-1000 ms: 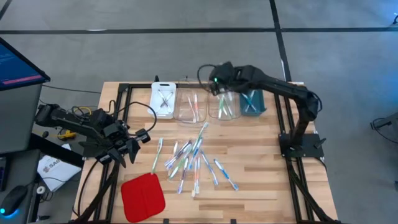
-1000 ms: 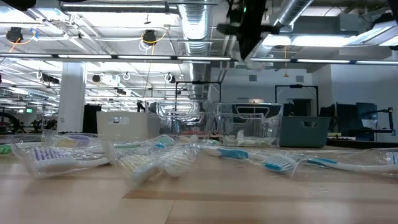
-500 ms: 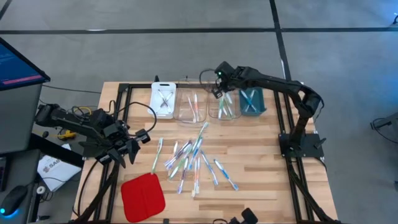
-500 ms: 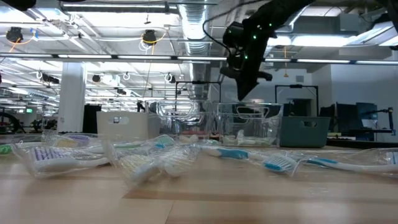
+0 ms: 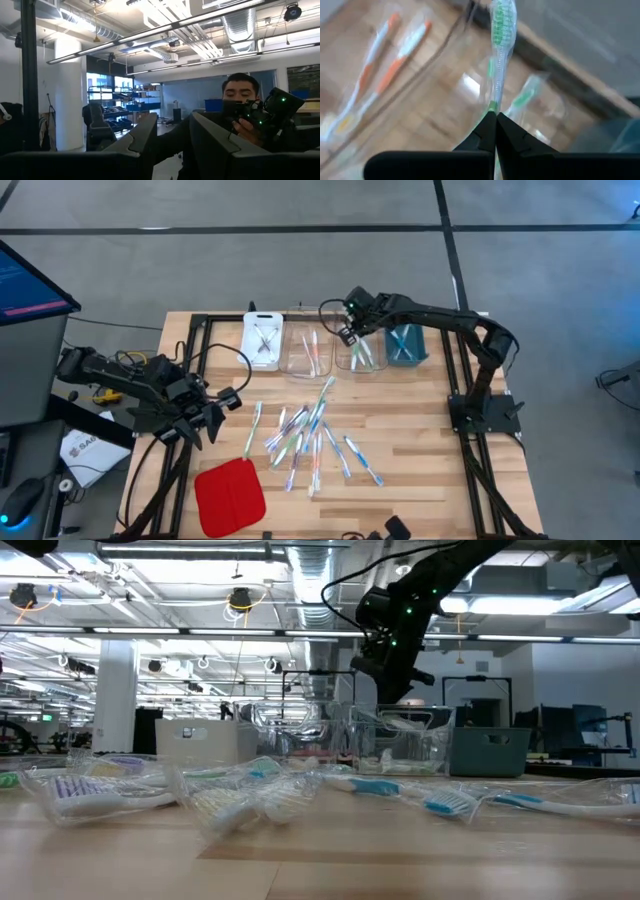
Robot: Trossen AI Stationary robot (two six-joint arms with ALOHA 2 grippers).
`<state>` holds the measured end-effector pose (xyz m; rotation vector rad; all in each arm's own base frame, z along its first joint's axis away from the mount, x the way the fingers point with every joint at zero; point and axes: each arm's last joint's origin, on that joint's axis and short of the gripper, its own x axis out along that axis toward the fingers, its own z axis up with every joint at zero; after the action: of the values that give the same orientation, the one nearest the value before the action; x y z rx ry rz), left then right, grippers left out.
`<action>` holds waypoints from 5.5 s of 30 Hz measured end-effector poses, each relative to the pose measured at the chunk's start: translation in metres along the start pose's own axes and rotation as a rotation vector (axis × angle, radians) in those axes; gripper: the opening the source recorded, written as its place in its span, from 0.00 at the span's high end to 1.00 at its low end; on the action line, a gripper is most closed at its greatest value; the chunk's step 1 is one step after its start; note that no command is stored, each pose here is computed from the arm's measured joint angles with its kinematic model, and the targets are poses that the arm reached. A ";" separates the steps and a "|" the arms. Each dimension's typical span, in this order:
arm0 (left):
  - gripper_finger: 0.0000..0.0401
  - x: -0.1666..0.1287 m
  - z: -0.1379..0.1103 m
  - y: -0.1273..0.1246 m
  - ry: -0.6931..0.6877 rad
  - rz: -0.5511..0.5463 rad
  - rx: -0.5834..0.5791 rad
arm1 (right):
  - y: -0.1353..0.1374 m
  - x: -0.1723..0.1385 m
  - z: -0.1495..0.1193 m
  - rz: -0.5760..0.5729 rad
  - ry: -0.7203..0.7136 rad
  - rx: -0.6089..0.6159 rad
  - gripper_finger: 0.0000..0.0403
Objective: Pick & Place Toothbrushes
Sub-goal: Put the green toothbrush into the right transparent bin, then put the blue toothbrush into the blue bin
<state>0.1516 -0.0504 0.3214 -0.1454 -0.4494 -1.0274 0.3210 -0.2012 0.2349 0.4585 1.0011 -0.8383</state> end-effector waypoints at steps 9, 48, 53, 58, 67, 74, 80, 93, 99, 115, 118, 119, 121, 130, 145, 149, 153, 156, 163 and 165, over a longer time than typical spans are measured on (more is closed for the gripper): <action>0.73 0.000 0.000 0.000 -0.001 0.001 0.008 | 0.005 0.021 -0.006 -0.020 0.060 -0.013 1.00; 0.73 -0.001 0.000 0.001 0.002 0.008 0.007 | 0.097 -0.115 -0.004 0.085 0.121 -0.333 0.38; 0.73 -0.001 0.000 0.001 0.002 0.008 0.003 | 0.126 -0.135 -0.047 0.053 0.249 -0.400 0.38; 0.73 -0.001 0.000 0.001 0.002 0.009 0.004 | 0.163 -0.163 -0.094 0.040 0.236 -0.498 0.38; 0.73 -0.001 0.000 0.001 -0.001 0.009 0.002 | 0.195 -0.200 -0.164 -0.019 0.170 -0.364 0.38; 0.73 -0.001 0.001 0.001 -0.009 0.020 0.005 | 0.213 -0.224 -0.200 0.020 -0.026 -0.423 0.38; 0.73 -0.001 0.001 0.001 -0.009 0.019 0.005 | 0.221 -0.246 -0.224 0.017 -0.347 -0.334 0.38; 0.73 -0.001 0.001 0.001 -0.008 0.018 0.002 | 0.235 -0.242 -0.237 0.146 -0.276 -0.279 0.38; 0.73 -0.001 0.001 0.001 -0.008 0.018 0.001 | 0.240 -0.244 -0.240 0.166 -0.294 -0.453 0.38; 0.73 -0.021 0.004 0.029 0.007 0.272 0.102 | 0.132 -0.201 -0.304 -0.031 -0.668 -0.320 0.38; 0.73 -0.032 0.003 0.042 0.028 0.357 0.120 | 0.104 -0.206 -0.301 0.014 -0.689 -0.354 0.38; 0.73 -0.036 0.003 0.046 0.036 0.388 0.136 | 0.097 -0.209 -0.298 0.026 -0.692 -0.377 0.38; 0.73 -0.045 0.002 0.056 0.054 0.465 0.164 | 0.082 -0.212 -0.291 0.036 -0.702 -0.424 0.38; 0.73 -0.096 0.004 0.095 0.047 0.990 0.287 | 0.018 -0.226 -0.247 0.060 -0.709 -0.439 0.38; 0.73 -0.107 0.010 0.097 0.004 1.047 0.283 | 0.005 -0.223 -0.218 0.288 -0.874 -0.120 0.38; 0.73 -0.096 0.004 0.095 0.021 0.904 0.182 | 0.024 -0.210 -0.221 0.386 -0.815 -0.065 0.38; 0.73 -0.083 -0.002 0.091 0.028 0.771 0.068 | 0.056 -0.190 -0.225 0.485 -0.685 -0.060 0.38; 0.73 -0.074 -0.005 0.086 0.042 0.642 -0.033 | 0.083 -0.171 -0.230 0.574 -0.561 -0.042 0.38; 0.73 -0.048 -0.019 0.071 0.135 0.340 -0.168 | 0.134 -0.127 -0.253 0.689 -0.212 0.041 0.38; 0.73 -0.040 -0.023 0.065 0.162 0.245 -0.201 | 0.146 -0.118 -0.263 0.684 -0.117 0.082 0.38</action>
<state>0.1965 0.0073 0.2894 -0.2875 -0.1742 -0.8340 0.2604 0.1145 0.2059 0.7570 0.6333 -0.2839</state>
